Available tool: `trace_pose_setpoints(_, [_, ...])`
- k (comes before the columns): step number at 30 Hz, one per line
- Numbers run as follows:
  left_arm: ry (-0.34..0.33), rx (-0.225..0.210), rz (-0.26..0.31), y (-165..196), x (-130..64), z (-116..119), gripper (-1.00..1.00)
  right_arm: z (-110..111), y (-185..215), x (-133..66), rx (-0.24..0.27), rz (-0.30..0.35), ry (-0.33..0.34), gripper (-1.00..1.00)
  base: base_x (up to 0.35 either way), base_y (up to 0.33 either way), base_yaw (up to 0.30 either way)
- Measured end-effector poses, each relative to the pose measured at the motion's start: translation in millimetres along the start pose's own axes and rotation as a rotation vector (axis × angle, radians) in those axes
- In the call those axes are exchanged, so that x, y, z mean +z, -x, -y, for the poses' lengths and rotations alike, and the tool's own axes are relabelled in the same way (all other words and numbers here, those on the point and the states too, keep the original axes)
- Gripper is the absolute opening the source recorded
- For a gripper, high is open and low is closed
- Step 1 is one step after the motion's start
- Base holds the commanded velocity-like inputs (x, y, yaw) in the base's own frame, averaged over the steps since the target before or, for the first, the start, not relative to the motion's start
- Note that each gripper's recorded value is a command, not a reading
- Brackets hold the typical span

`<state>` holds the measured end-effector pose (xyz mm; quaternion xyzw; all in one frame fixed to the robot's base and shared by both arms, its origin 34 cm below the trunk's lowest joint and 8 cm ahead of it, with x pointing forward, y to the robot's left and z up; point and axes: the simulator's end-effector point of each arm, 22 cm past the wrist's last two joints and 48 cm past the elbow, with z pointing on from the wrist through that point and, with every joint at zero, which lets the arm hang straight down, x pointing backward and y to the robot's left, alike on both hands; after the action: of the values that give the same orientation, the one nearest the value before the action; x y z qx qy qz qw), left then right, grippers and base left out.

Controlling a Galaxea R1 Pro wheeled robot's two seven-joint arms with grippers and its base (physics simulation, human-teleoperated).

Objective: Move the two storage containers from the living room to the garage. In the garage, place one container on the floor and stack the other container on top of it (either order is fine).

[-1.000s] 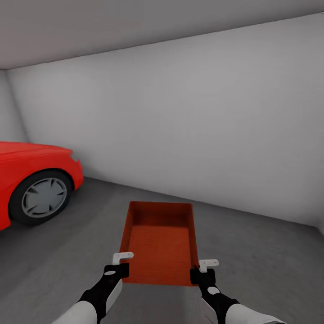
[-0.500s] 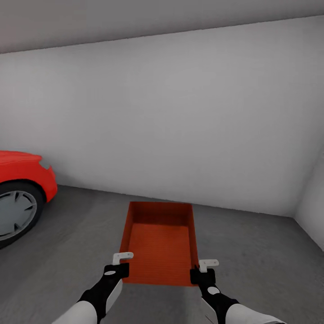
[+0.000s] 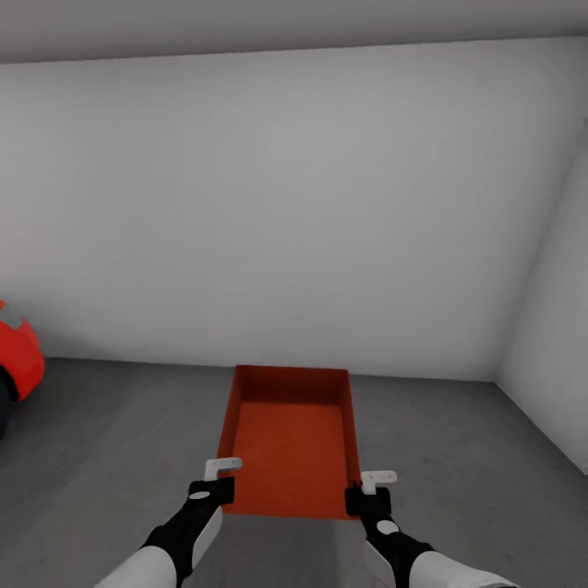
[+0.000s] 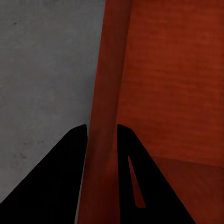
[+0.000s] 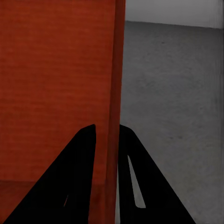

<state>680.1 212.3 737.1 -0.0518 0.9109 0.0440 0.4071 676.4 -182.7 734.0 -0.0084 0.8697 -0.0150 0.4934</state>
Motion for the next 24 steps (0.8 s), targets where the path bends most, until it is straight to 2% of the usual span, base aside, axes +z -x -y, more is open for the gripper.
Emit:
trace_pose_setpoints(5, [0.0,0.0,0.0,0.1,0.0,-0.1,-1.0,-0.1,0.1,0.0,0.0,0.0,0.0,-1.0,0.297,0.226,-0.122])
trace_pose_setpoints(24, [0.001,-0.002,-0.002,-1.0,0.1,-0.8,-1.0,-0.7,-0.2,0.0,-0.002,-0.002,0.001,-1.0,0.297,0.213,-0.003])
